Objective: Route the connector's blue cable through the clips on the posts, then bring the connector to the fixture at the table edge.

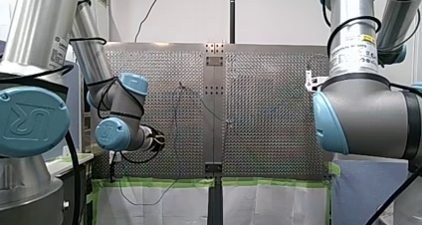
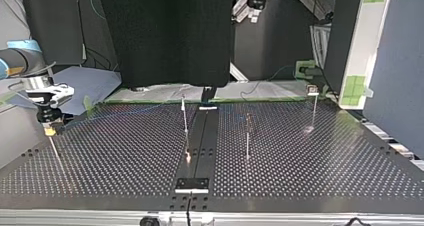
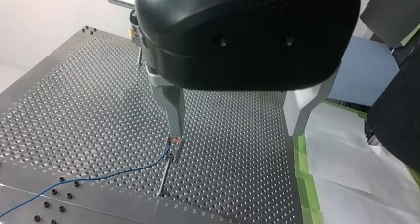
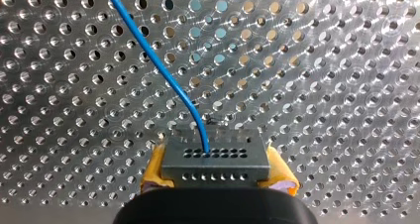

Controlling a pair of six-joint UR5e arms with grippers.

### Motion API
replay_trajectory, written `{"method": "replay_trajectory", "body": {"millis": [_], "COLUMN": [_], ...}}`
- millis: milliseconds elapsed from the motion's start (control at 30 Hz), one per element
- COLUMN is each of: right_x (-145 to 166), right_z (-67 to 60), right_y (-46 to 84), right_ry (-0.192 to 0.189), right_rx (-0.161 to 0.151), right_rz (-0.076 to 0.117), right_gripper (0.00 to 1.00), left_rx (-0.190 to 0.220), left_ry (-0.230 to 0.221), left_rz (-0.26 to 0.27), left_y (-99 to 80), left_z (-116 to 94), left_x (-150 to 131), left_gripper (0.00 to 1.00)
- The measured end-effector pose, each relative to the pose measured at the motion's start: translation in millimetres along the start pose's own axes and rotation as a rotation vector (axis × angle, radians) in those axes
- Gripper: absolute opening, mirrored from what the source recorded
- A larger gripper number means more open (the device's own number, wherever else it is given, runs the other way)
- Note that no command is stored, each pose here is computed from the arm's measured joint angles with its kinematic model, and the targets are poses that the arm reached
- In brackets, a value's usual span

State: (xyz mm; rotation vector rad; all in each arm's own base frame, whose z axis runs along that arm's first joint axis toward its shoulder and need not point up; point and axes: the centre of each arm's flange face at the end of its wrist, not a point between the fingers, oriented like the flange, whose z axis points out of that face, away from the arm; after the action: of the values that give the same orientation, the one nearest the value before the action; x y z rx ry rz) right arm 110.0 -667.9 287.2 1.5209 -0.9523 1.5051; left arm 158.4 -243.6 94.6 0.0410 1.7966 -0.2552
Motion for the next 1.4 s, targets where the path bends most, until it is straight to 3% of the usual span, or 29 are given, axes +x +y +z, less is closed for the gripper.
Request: {"method": "replay_trajectory", "body": {"millis": [500, 533, 567, 600, 633, 667, 700, 767, 800, 833, 1400], "right_x": [-1.2, -1.4, -1.7, -2.0, -2.3, -2.6, -3.1, -3.8, -5.1, -5.6, -8.8], "right_z": [1.3, 1.3, 1.3, 1.4, 1.4, 1.5, 1.6, 1.6, 1.5, 1.5, 5.1], "right_y": [0.5, 1.0, 1.7, 2.2, 2.5, 3.0, 3.5, 4.1, 4.3, 4.5, -0.2], "right_ry": [0.002, 0.002, 0.001, 0.001, 0.0, 0.0, -0.001, -0.002, -0.005, -0.006, 0.001], "right_rx": [-0.009, -0.013, -0.02, -0.025, -0.03, -0.034, -0.039, -0.046, -0.048, -0.049, -0.04], "right_rz": [0.003, 0.004, 0.005, 0.005, 0.005, 0.006, 0.007, 0.008, 0.01, 0.01, 0.009], "right_gripper": [0.0, 0.26, 0.38, 0.38, 0.5, 0.72, 0.72, 0.91, 0.91, 0.98, 1.0], "left_rx": [0.0, 0.0, 0.0, -0.001, -0.001, -0.001, -0.002, -0.002, -0.002, -0.003, -0.015], "left_ry": [0.0, 0.0, 0.001, 0.001, 0.001, 0.002, 0.003, 0.003, 0.004, 0.004, 0.0], "left_rz": [0.001, 0.001, 0.002, 0.003, 0.003, 0.004, 0.005, 0.006, 0.006, 0.006, 0.009], "left_y": [0.1, 0.1, 0.1, 0.2, 0.3, 0.3, 0.4, 0.5, 0.5, 0.6, 1.8], "left_z": [0.0, -0.1, -0.1, -0.2, -0.2, -0.3, -0.4, -0.5, -0.5, -0.5, -0.5], "left_x": [0.1, 0.1, 0.1, 0.2, 0.2, 0.2, 0.3, 0.4, 0.4, 0.4, 0.0], "left_gripper": [1.0, 1.0, 1.0, 1.0, 1.0, 1.0, 1.0, 1.0, 1.0, 1.0, 1.0]}}
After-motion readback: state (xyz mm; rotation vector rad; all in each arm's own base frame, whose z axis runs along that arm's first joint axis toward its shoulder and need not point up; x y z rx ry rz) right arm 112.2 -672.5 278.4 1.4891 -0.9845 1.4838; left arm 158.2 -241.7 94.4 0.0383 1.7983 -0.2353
